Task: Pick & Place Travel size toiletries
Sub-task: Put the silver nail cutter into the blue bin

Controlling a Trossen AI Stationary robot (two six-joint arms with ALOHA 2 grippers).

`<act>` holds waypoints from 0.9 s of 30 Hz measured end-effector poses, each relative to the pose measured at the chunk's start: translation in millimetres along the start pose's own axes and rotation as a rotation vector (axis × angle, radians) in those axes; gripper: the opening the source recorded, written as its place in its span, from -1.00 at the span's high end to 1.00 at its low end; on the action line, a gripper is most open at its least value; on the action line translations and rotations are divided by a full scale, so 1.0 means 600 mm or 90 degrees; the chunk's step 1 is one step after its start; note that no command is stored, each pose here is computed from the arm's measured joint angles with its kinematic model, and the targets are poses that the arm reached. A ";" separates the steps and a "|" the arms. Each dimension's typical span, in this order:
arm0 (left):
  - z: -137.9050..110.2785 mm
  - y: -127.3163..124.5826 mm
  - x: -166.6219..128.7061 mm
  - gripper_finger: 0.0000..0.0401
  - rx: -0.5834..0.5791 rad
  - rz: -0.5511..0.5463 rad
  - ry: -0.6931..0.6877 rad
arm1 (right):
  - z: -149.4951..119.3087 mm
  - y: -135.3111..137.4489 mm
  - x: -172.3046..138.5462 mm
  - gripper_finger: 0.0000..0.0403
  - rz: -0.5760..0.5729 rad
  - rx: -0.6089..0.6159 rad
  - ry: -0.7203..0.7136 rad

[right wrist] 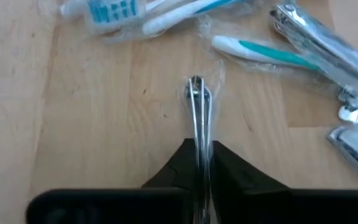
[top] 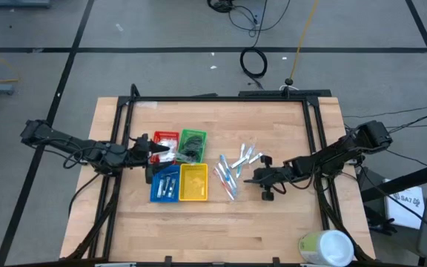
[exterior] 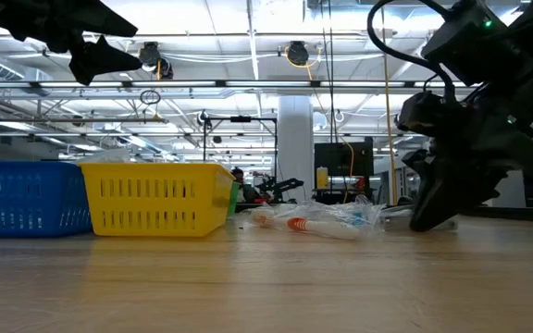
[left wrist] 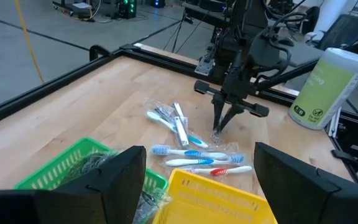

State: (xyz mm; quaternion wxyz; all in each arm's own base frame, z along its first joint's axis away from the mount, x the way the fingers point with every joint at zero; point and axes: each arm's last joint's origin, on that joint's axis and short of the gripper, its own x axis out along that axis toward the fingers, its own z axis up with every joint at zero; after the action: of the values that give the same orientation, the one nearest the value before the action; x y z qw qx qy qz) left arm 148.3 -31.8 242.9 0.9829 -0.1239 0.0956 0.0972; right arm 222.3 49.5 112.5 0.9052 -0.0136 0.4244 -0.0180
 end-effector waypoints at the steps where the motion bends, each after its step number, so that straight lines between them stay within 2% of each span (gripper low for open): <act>1: 0.000 0.000 0.000 -0.46 0.002 0.000 0.000 | 0.000 0.000 0.000 0.93 -0.001 -0.008 -0.001; 5: 0.001 0.000 0.000 -0.43 0.002 0.000 -0.002 | 0.009 -0.005 0.001 0.88 -0.010 -0.015 -0.036; 12: -0.001 -0.001 0.010 -0.37 0.008 0.045 -0.013 | 0.062 -0.021 -0.019 0.93 -0.026 -0.092 -0.226; 15: -0.001 -0.005 0.022 -0.36 0.041 0.058 -0.027 | 0.091 -0.031 -0.038 0.93 -0.038 -0.126 -0.336; 21: 0.008 -0.017 0.060 -0.36 0.126 0.065 -0.089 | 0.134 -0.049 -0.073 0.93 0.006 -0.192 -0.562; 24: 0.010 -0.020 0.082 -0.36 0.168 0.076 -0.123 | 0.145 -0.058 -0.082 0.93 0.013 -0.198 -0.633; 27: 0.008 -0.021 0.106 -0.36 0.212 0.091 -0.152 | 0.149 -0.063 -0.088 0.93 0.016 -0.202 -0.664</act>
State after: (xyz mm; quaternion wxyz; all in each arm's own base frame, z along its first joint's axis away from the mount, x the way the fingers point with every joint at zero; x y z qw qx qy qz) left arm 212.9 -32.1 236.6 0.9847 0.0600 0.0014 0.1635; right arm 256.6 15.2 211.6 0.9826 -0.1520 -0.0836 0.0660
